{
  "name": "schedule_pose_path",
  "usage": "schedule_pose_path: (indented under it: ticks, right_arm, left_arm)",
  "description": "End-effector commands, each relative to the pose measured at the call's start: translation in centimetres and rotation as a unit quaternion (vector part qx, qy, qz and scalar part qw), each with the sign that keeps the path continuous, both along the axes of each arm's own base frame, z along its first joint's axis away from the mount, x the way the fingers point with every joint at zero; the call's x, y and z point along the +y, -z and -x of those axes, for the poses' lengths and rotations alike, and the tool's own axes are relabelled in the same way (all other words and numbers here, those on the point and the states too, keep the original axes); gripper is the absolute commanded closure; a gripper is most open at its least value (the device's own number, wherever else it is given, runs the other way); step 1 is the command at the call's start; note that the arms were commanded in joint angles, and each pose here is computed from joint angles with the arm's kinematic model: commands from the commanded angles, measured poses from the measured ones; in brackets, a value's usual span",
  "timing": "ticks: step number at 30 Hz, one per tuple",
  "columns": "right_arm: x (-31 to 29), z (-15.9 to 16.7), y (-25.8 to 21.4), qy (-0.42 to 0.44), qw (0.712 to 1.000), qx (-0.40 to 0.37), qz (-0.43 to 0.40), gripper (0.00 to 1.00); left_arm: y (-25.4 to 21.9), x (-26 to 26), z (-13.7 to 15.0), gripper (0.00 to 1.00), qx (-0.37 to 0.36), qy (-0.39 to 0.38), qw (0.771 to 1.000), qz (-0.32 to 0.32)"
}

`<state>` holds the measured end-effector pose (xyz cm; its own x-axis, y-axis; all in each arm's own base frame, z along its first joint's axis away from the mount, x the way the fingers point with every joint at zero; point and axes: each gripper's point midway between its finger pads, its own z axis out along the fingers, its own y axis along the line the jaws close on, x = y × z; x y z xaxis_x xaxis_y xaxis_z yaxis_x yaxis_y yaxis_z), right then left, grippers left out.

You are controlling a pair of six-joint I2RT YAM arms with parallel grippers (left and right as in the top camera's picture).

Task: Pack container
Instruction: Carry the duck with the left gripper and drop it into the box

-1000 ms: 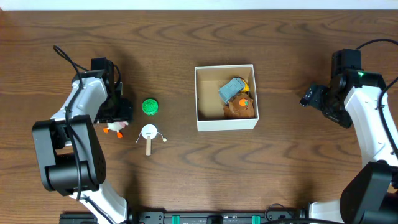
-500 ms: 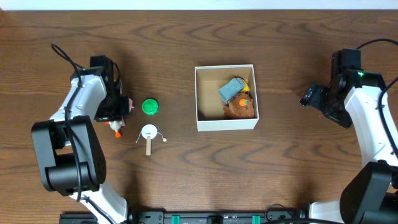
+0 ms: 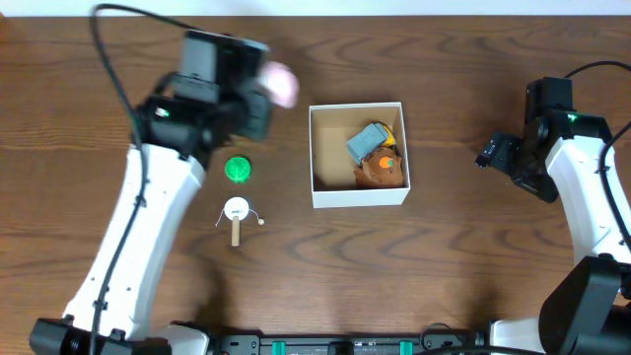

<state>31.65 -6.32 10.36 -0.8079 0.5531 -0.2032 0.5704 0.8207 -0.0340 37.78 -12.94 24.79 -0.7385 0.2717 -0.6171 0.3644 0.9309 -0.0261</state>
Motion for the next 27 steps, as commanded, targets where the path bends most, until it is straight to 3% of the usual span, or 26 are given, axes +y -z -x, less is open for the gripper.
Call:
schedule_pose_path:
  ticks: [1,10,18,27]
  right_arm:
    - [-0.2,0.1,0.1,-0.005,1.0,0.002,0.001,0.01]
    - [-0.1,0.3,0.1,-0.005,1.0,0.005,0.0,0.01]
    - [-0.1,0.3,0.1,-0.005,1.0,0.006,0.0,0.01]
    - [-0.1,0.3,0.1,-0.005,1.0,0.006,0.0,0.01]
  left_arm:
    - [2.6,-4.1,0.9,0.94,0.027,0.064,0.997,-0.021]
    - [8.2,-7.3,-1.5,0.94,0.051,0.082,0.994,-0.052]
    - [8.3,-8.1,-2.9,0.94,0.029,0.081,0.995,-0.041]
    - [7.9,-11.8,-2.1,0.94,0.008,0.114,0.993,-0.03]
